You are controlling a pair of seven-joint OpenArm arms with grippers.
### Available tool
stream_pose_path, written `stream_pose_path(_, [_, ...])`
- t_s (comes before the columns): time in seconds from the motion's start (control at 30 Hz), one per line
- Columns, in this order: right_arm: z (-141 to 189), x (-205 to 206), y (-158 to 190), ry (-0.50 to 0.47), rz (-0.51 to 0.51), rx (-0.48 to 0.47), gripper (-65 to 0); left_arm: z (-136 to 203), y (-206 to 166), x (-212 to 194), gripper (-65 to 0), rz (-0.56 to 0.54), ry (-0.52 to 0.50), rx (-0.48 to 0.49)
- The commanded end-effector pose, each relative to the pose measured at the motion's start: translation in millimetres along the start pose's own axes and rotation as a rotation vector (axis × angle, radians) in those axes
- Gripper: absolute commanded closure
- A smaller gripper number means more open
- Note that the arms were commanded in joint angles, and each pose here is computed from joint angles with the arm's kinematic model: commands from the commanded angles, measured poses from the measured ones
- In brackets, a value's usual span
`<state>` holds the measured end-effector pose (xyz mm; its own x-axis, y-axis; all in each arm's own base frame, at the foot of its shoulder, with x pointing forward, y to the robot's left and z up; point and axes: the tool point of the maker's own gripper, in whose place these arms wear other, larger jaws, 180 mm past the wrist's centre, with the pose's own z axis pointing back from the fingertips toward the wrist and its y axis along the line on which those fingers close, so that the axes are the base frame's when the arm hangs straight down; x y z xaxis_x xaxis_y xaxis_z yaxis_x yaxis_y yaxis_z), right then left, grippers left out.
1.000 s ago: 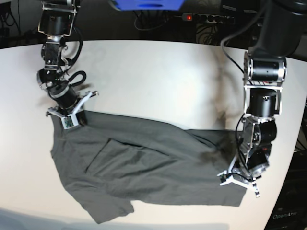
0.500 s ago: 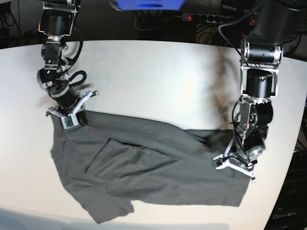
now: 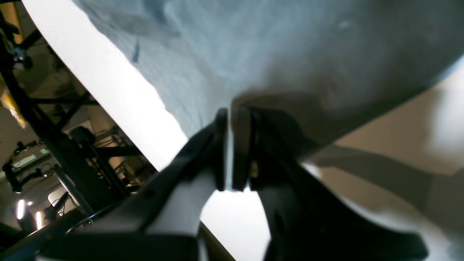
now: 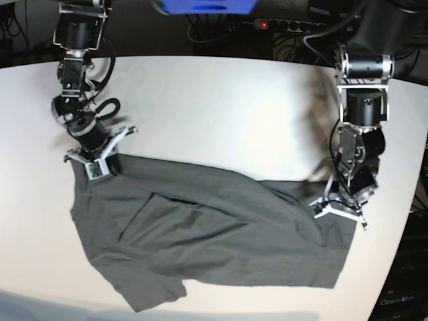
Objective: Fold the T-shirt properly
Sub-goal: 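Pull the gray shirt by its folded edge toward the arm bases with both grippers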
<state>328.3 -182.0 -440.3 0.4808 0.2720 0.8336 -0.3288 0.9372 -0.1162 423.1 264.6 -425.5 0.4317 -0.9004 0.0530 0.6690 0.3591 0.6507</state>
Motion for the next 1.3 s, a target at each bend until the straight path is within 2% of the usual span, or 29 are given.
stream_pose_path(0.0, [2, -7, -6, 0.043, 0.020, -0.010, -0.4, 1, 12, -3, -2.4, 0.004, 0.004, 0.027])
stream_pose_path(0.23, [7, -18, -6, 0.064, 0.020, -0.010, -0.4, -11, -13, -33, -2.5, 0.029, 0.064, -0.052])
stream_pose_path(0.43, [12, -27, -5, 0.081, 0.018, -0.008, -0.4, -11, -28, -55, -2.5, 0.075, 0.098, -0.076])
stream_pose_path(0.57, [16, -30, -16, 0.085, 0.001, -0.039, -0.4, -10, -29, -81, -2.5, 0.068, 0.138, -0.077])
stream_pose_path(0.7, [22, -37, -23, 0.095, -0.015, -0.061, -0.4, -7, -56, -96, -2.5, 0.049, 0.160, -0.110])
stream_pose_path(1.03, [32, -54, -16, 0.123, -0.019, -0.050, -0.4, 18, -85, -104, -2.4, -0.011, 0.151, -0.073])
stream_pose_path(1.27, [44, -70, -5, 0.117, -0.031, -0.034, -0.4, 33, -93, -127, -2.4, 0.030, 0.173, -0.057])
